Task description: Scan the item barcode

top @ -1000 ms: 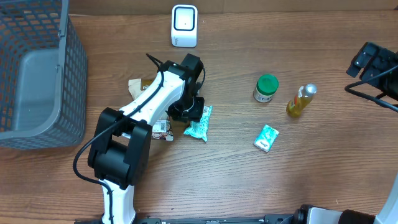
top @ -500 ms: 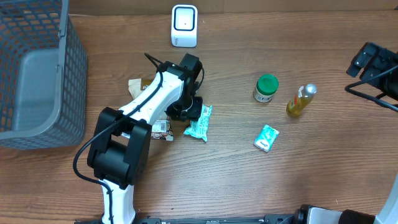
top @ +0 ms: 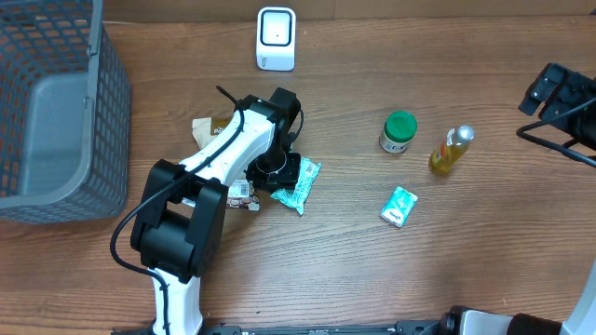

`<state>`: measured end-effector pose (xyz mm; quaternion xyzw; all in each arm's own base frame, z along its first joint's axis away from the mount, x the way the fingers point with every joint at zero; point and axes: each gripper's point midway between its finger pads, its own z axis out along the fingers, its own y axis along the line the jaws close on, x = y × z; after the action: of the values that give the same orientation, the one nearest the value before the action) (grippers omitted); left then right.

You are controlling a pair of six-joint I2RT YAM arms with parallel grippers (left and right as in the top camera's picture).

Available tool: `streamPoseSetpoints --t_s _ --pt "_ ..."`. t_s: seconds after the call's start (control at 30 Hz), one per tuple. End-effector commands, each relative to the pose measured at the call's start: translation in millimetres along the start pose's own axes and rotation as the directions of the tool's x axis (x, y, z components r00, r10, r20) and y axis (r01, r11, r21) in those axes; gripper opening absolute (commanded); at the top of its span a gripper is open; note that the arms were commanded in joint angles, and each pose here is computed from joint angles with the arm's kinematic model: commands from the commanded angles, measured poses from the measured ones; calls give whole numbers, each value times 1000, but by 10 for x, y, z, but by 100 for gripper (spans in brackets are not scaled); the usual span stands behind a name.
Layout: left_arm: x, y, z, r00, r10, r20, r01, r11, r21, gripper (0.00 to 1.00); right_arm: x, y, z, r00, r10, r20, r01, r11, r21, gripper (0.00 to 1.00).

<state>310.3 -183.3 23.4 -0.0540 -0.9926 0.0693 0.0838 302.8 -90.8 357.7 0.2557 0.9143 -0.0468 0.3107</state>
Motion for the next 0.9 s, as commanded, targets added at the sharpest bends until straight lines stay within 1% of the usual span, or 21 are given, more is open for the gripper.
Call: streamPoseSetpoints --t_s 0.0,0.4,0.57,0.63,0.73,0.77,0.8,0.87 --pt "20 -24 -72 1000 -12 10 12 1000 22 43 -11 -9 -6 1000 -2 5 2 1000 2 100" --pt "36 29 13 1000 -14 10 14 1000 4 43 -11 -9 -6 1000 -2 5 2 1000 2 100" --pt "71 63 133 1000 -15 6 15 1000 3 39 -12 -10 -6 1000 -2 6 2 1000 3 100" --pt "88 77 173 1000 -15 3 15 1000 2 34 -12 -9 -6 1000 -2 6 2 1000 2 100" --pt "100 85 186 1000 -17 -1 17 1000 1 20 -12 -9 -6 1000 -2 6 2 1000 2 100" --pt "100 85 184 1000 -17 -1 17 1000 1 19 -11 -9 -6 1000 -2 5 2 1000 2 100" --pt "98 86 183 1000 -17 0 17 1000 1 19 -12 -9 -6 1000 -2 6 2 1000 2 100" --pt "97 87 183 1000 -17 0 17 1000 1 26 -12 -9 -6 1000 -2 6 2 1000 2 100"
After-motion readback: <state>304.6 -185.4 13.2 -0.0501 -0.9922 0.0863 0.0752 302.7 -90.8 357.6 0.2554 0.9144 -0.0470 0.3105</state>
